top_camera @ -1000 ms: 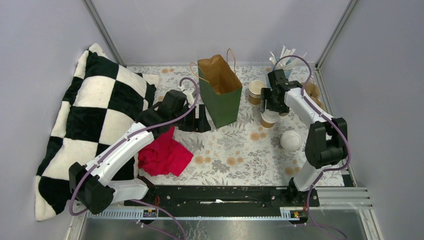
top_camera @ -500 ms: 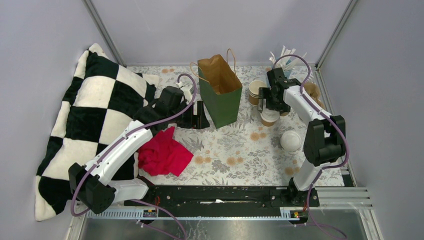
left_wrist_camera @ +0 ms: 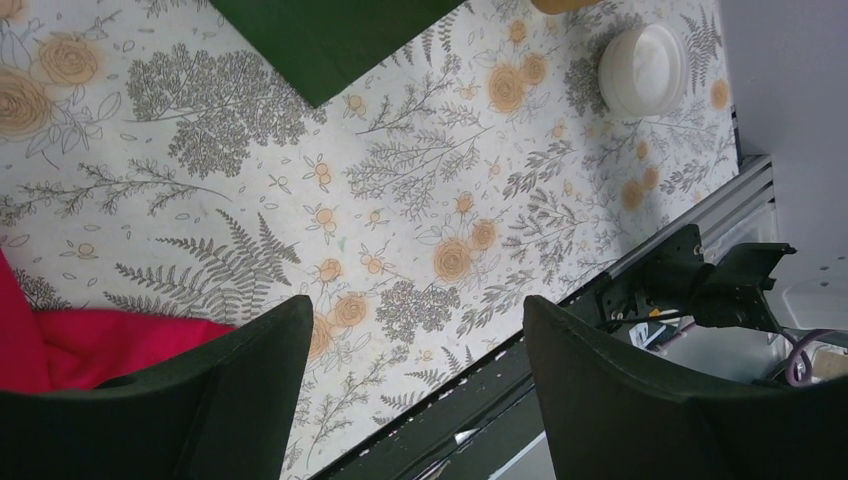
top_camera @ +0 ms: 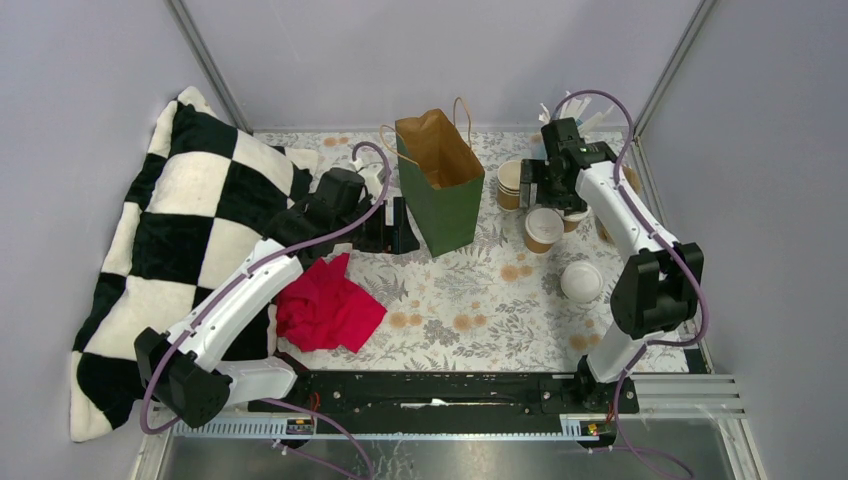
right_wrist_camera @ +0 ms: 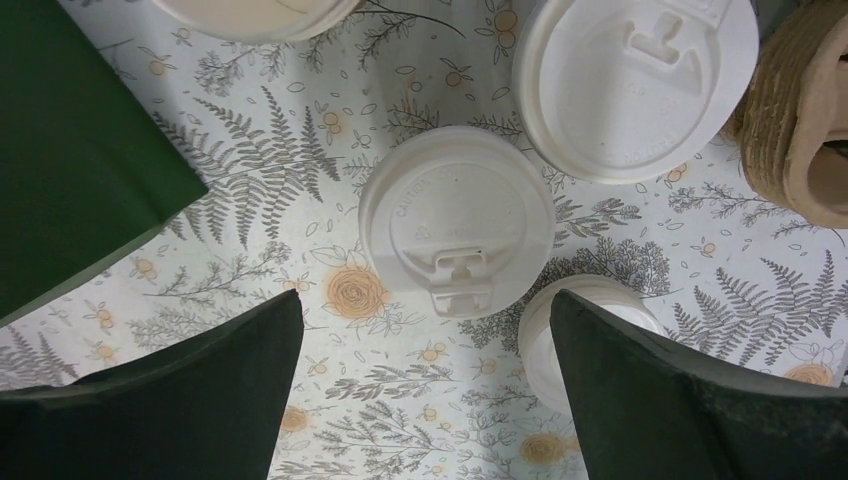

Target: Pack the takeout coffee

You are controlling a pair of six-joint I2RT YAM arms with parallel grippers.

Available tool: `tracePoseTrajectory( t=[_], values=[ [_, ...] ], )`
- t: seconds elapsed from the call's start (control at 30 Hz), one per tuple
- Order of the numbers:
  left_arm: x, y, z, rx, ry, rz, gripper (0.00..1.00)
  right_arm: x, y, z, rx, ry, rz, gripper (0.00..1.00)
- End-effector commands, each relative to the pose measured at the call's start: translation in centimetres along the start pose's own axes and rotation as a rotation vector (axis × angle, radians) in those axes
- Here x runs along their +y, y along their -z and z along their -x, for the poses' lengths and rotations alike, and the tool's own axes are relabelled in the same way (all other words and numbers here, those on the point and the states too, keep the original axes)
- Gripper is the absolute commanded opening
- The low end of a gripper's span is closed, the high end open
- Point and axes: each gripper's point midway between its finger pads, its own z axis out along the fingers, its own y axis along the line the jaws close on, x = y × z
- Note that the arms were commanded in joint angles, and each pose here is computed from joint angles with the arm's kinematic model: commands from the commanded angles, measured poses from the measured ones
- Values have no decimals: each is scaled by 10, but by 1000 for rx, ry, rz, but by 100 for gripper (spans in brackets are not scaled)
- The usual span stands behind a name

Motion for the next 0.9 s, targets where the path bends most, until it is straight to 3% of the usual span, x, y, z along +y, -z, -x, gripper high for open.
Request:
tracePoseTrajectory(
  t=[0.0, 0.1, 0.3, 0.5, 0.7, 0.87],
  values=[
    [-20, 24, 35, -113, -44, -46, 81, -5, 39, 25, -109, -31, 52, 100],
    [-28, 37, 57, -170, -89, -49, 83, -26, 46, 39, -146, -111, 70, 99],
    [-42, 63, 108, -271, -304, -29, 89, -87, 39, 56, -191, -344, 35, 88],
    [-38, 70, 127, -343, -419, 41, 96, -139, -1, 45, -81, -533, -16, 70],
    [-17, 61, 125, -315, -412, 95, 96, -170, -47, 44, 25, -558, 32, 54],
    [6, 60, 151, -335, -347, 169, 96, -186, -54, 66, -8, -553, 9, 58]
  ],
)
